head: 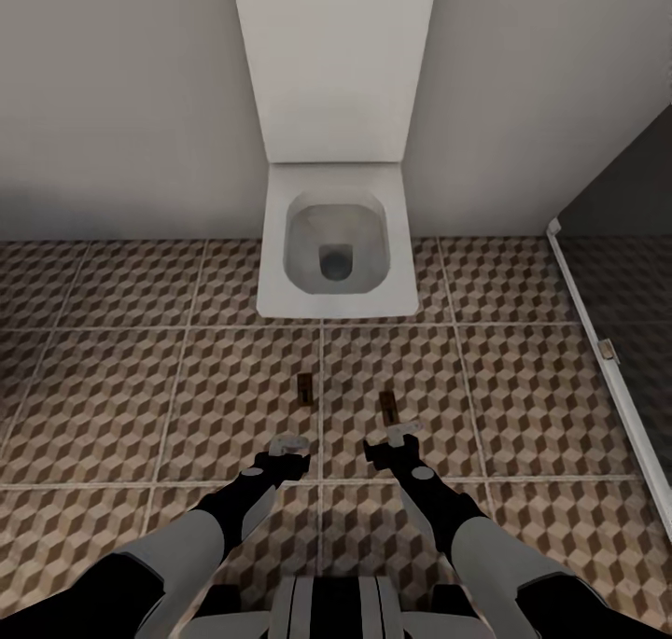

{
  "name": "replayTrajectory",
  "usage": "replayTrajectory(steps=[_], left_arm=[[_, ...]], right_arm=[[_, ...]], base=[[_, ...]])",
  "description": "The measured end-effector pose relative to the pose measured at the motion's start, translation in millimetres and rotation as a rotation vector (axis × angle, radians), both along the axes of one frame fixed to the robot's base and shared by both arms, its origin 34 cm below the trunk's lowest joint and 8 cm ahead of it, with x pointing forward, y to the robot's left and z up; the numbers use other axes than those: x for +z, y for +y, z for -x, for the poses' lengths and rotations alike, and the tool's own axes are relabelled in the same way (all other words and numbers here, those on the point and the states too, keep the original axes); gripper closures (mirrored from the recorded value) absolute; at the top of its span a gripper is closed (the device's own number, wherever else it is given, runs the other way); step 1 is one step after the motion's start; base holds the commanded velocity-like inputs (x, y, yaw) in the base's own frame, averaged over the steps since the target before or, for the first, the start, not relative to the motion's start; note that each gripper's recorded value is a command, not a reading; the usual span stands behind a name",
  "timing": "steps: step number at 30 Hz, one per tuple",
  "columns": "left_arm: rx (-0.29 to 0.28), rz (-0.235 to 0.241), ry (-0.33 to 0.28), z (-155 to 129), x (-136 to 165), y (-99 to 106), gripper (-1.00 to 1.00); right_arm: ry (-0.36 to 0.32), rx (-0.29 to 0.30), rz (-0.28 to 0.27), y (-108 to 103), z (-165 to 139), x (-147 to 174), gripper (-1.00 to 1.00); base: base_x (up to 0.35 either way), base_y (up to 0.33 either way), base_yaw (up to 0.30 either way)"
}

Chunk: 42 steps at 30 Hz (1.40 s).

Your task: Take the four mousetraps from the cabinet in the bathroom and place them on the bathroom floor. Make sure all four end up on the same floor surface, and ensure that at least two of them are either under or directly next to the same bathroom sink.

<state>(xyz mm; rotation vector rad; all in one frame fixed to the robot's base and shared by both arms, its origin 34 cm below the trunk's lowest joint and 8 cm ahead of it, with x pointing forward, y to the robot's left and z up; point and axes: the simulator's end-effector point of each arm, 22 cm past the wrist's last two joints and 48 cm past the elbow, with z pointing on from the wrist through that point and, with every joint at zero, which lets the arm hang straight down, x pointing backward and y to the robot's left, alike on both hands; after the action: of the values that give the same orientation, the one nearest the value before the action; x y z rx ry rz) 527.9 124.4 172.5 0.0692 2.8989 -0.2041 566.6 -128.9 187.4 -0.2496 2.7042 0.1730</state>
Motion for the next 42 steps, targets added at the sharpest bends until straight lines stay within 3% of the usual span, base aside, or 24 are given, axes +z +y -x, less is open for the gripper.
replayTrajectory(steps=[21, 28, 42], left_arm=[[0.000, -0.012, 0.008, -4, 41, 8, -1.00], [0.001, -0.015, 0.017, 0, 54, 10, -1.00], [0.001, -0.053, 0.035, 7, 76, 38, -1.00]], right_arm=[[0.008, 0.006, 0.007, -10, -5, 41, -1.00], [0.035, 0.040, -0.034, -6, 5, 52, -1.00], [0.046, 0.052, -0.039, -15, 6, 77, -1.00]], base=[[0.000, 0.000, 0.000], [0.000, 0.000, 0.000], [0.000, 0.000, 0.000]])
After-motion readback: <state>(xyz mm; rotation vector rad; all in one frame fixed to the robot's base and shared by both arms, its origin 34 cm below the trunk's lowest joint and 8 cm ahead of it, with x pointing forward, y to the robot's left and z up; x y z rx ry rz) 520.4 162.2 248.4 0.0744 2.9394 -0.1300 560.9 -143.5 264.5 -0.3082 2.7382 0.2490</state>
